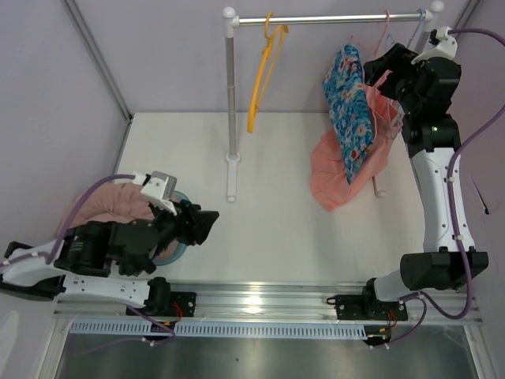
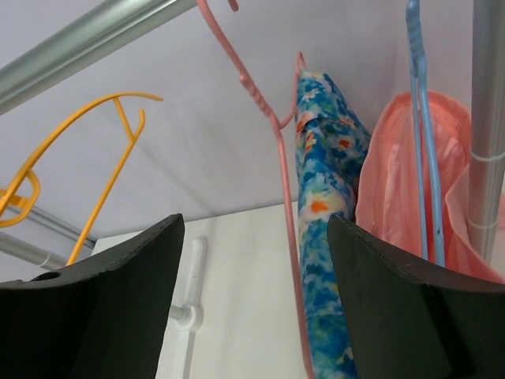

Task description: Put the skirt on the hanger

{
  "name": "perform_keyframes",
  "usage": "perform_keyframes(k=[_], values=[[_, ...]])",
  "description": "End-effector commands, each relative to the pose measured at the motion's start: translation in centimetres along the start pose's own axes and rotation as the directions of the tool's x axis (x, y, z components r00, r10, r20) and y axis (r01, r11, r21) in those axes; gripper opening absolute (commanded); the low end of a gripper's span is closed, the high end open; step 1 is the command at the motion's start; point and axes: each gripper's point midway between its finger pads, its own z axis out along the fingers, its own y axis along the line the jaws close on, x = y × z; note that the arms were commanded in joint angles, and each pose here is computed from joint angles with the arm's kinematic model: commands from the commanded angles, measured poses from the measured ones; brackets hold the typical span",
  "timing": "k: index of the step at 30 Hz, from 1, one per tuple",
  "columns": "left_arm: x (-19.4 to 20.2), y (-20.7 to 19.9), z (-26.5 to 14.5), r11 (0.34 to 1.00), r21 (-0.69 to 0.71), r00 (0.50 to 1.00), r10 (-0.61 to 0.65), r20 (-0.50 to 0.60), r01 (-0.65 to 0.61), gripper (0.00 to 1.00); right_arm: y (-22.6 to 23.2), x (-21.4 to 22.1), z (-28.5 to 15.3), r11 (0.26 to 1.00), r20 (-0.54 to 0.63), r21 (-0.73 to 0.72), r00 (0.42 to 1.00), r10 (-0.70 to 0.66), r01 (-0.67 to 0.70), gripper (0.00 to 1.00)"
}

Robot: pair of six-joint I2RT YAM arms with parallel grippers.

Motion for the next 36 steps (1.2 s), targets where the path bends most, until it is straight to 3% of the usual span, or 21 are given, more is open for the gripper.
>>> perform_keyframes(k=[1, 3, 8, 13, 17, 18, 20, 23, 29, 36], values=[[0.3, -0.6, 2.1, 0.997, 0.000, 0.997, 0.072, -0.037, -0.073, 0.59, 1.5, -2.0, -3.2, 0.999, 0.037, -0.032, 0.999, 0.036, -0.035, 0.80], [0.7, -0.9, 3.0, 0.997, 0.020, 0.996, 0.071, -0.050, -0.070, 0.59, 1.5, -1.3, -4.2, 0.998, 0.002, -0.027, 0.999, 0.052, -0.052, 0.80], [1.5, 4.7, 5.8, 0.979, -0.203, 0.998, -0.012, -0.067, -0.001, 0.59, 1.9, -0.1, -8.7, 0.997, -0.046, -0.035, 0.996, 0.070, -0.072, 0.82], [3.3, 12.9, 6.7, 0.871, -0.465, 0.983, -0.182, -0.005, 0.159, 0.62, 2.2, 4.4, -12.6, 0.990, -0.154, -0.085, 0.983, 0.095, -0.109, 0.82], [6.1, 18.6, 7.1, 0.739, -0.611, 0.942, -0.335, 0.031, 0.283, 0.68, 1.7, 8.1, -15.8, 0.988, -0.237, -0.094, 0.967, 0.094, -0.120, 0.82], [8.0, 21.1, 6.7, 0.664, -0.682, 0.924, -0.379, 0.044, 0.305, 0.68, 2.2, 8.2, -17.2, 0.985, -0.226, -0.126, 0.970, 0.088, -0.119, 0.82], [9.9, 22.7, 6.7, 0.598, -0.714, 0.893, -0.443, 0.083, 0.363, 0.67, 1.8, 10.8, -18.0, 0.981, -0.277, -0.136, 0.956, 0.096, -0.139, 0.82], [11.7, 25.4, 5.6, 0.472, -0.790, 0.872, -0.465, 0.153, 0.391, 0.67, 1.3, 13.1, -19.3, 0.979, -0.316, -0.144, 0.944, 0.090, -0.141, 0.82], [16.1, 29.1, 4.7, 0.279, -0.901, 0.848, -0.506, 0.156, 0.332, 0.71, 1.6, 15.1, -21.2, 0.970, -0.349, -0.188, 0.934, 0.080, -0.154, 0.82], [21.3, 32.9, 3.5, 0.113, -0.970, 0.837, -0.534, 0.122, 0.214, 0.73, 1.7, 16.4, -22.1, 0.964, -0.377, -0.211, 0.924, 0.071, -0.160, 0.82]])
